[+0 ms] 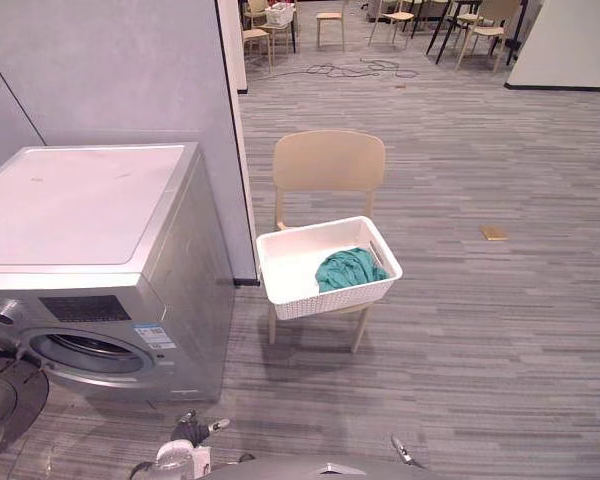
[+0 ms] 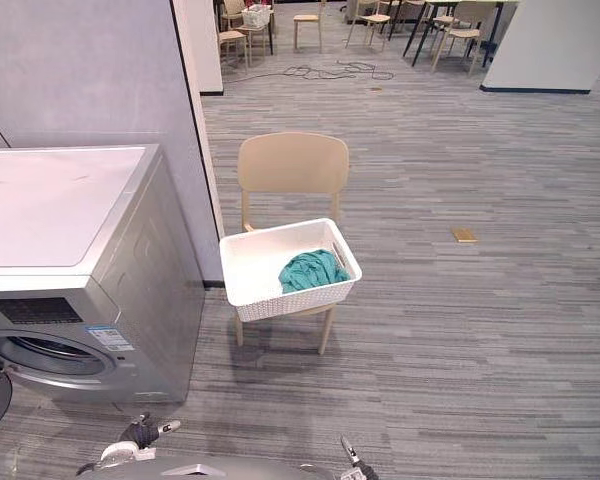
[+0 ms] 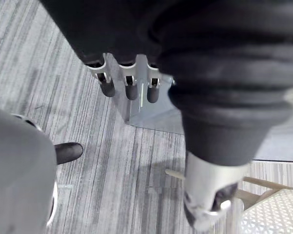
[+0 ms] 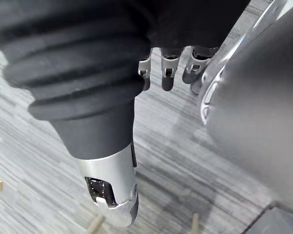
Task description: Pick up the laundry basket with both hands and put the clothes into the washing machine.
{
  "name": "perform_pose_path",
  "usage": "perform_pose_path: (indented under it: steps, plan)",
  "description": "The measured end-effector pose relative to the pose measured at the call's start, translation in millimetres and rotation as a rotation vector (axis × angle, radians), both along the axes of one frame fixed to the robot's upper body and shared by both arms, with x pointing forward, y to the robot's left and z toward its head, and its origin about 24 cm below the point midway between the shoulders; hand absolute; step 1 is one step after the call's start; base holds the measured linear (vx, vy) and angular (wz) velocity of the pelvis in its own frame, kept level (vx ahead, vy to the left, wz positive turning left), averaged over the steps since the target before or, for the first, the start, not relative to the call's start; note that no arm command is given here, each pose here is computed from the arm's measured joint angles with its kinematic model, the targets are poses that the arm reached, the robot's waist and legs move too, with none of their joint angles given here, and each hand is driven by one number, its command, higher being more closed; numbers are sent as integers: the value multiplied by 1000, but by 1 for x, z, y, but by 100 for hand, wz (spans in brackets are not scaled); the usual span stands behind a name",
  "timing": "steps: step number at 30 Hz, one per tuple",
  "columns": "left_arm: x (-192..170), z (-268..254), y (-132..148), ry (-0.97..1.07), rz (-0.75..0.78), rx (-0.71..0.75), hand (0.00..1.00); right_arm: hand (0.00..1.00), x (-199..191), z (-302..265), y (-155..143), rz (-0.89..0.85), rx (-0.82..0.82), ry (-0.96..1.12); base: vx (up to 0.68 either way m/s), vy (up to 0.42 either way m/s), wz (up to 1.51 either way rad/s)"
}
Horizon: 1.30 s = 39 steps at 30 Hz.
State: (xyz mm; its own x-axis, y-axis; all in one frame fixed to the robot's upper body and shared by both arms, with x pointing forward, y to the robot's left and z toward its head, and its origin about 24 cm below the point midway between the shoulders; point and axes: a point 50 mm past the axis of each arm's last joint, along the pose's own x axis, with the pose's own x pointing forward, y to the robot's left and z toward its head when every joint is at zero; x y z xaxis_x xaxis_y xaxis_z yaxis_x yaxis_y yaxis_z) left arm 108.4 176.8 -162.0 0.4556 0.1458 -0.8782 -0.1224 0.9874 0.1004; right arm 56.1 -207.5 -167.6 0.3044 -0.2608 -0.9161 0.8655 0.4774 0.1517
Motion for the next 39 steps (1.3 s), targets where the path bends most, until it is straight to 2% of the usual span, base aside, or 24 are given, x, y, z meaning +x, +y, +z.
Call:
perform_pose_path:
  steps: [3, 8, 16, 19, 20, 29, 31, 33, 34, 37, 38, 39]
  plan:
    - [10, 4, -3, -38, -53, 7, 0, 0, -5, 1, 0, 14, -6, -2, 104, 58, 16]
    - [22, 9, -6, -85, -56, -26, 0, 0, -9, 1, 5, 74, -11, 1, 120, -40, 23]
    - [20, 5, -12, -54, -49, -53, 0, 0, -51, -5, 11, -1, 35, 129, 236, -285, 24]
    - [10, 1, -38, -28, -29, -123, 0, 0, -59, -3, -10, 11, -12, 162, 328, -392, 74]
    - [8, 0, -37, -23, -18, -125, 0, 0, -58, -2, -14, 33, -20, 163, 374, -430, 58]
    - [19, 7, -30, -96, 8, -105, 0, 0, 11, 7, -15, 339, -113, 0, 165, -245, 27]
    - [19, 7, -37, -86, -55, -108, 0, 0, 31, 15, -9, 506, -174, -52, 124, -11, 22]
    - [19, 7, -41, -82, -94, -105, 0, 0, 46, 27, -3, 614, -236, -133, 44, 86, 26]
    - [19, 7, -43, -75, -138, -96, 0, 0, 60, 45, 2, 698, -298, -242, 33, 132, 28]
    - [22, 6, -32, -63, -192, -47, 0, 0, 76, 75, 10, 742, -350, -401, 7, 94, 34]
    - [20, 5, -27, -52, -205, -26, 0, 0, 85, 100, 17, 791, -384, -542, -39, 92, 8]
    - [19, 5, -24, -44, -211, -17, 0, 0, 88, 112, 20, 805, -401, -599, -52, 82, 7]
